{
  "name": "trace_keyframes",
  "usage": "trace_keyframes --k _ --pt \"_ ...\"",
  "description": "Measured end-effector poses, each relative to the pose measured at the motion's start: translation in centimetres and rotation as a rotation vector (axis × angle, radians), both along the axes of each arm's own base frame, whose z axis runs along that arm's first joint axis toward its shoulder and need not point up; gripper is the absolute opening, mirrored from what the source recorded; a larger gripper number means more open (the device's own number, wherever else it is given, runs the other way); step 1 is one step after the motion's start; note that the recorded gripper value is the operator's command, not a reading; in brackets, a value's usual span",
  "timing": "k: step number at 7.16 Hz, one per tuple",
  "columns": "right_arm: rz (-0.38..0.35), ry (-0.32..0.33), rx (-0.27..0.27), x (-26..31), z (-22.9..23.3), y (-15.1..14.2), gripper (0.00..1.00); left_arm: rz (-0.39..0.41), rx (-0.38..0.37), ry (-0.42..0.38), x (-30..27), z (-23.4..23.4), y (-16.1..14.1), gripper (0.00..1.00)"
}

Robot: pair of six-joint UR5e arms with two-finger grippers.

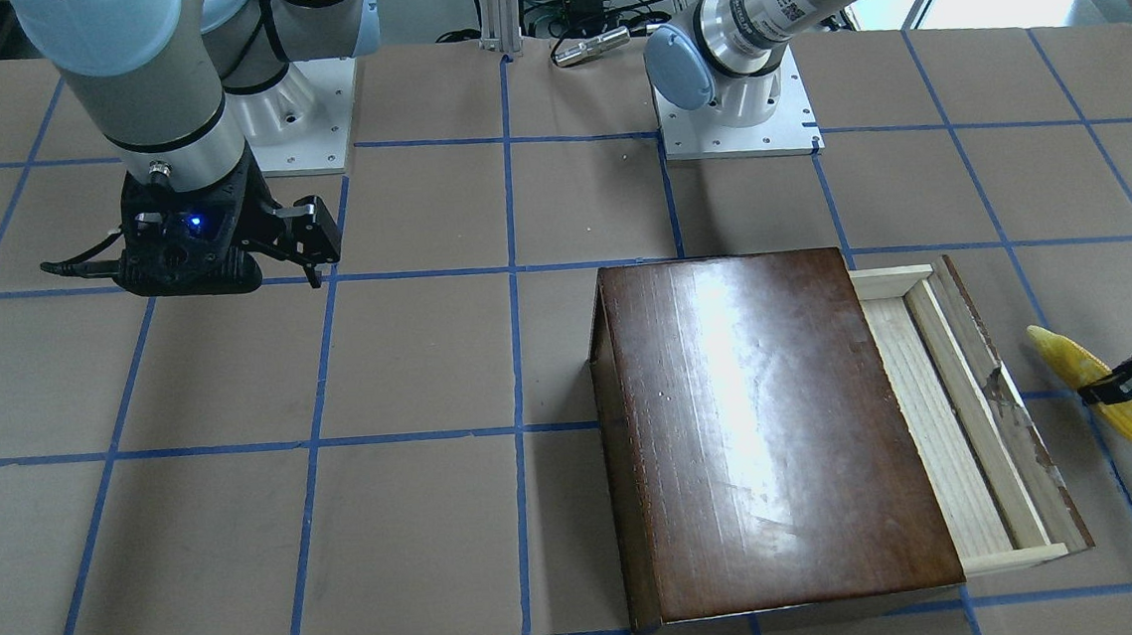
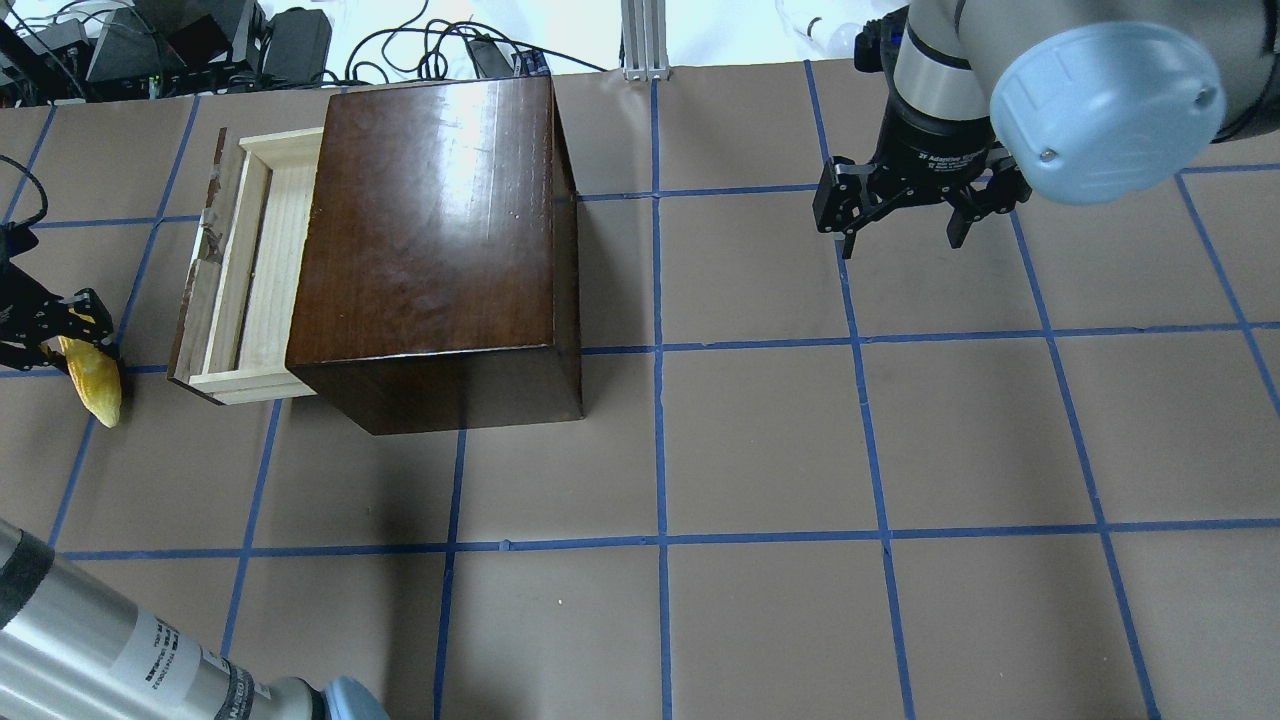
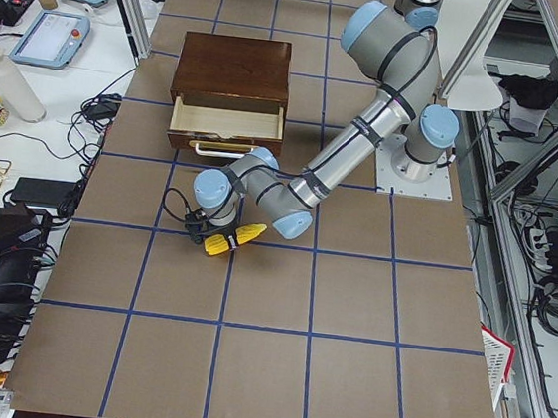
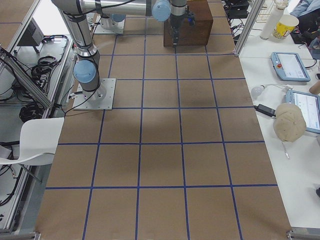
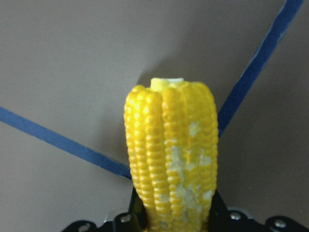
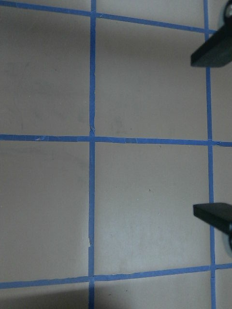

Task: Open drawer and put corn inside
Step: 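Lift the corn with the left gripper and carry it over the open drawer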

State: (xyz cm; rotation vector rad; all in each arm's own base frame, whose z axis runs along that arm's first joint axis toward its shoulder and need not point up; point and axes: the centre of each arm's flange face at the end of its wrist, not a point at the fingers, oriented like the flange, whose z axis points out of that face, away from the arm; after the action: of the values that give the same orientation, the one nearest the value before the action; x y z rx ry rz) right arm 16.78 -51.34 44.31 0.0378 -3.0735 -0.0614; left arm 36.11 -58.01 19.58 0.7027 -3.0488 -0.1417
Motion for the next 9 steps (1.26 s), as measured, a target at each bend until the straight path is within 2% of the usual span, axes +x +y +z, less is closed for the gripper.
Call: trace_keyframes --k 2,4,7,9 --pt "0.0 0.0 0.0 0.0 0.0 0.0 1.0 -0.081 -0.02 -0.003 -0.4 3.4 -1.2 0.0" --pt "0.0 0.0 -0.001 0.0 0.0 0.0 1.0 -0.169 -0.052 -0.021 -2.2 8.8 -3.6 0.0" --pt "0.0 -0.002 0.0 0.0 0.0 0.0 1.0 -0.318 -0.096 -0.051 -10.9 18.5 -6.9 0.0" --pt "0.0 -0.004 0.0 0.0 0.0 0.0 1.0 -0.446 -0.137 -0.059 -18.9 22.5 -8.2 0.0"
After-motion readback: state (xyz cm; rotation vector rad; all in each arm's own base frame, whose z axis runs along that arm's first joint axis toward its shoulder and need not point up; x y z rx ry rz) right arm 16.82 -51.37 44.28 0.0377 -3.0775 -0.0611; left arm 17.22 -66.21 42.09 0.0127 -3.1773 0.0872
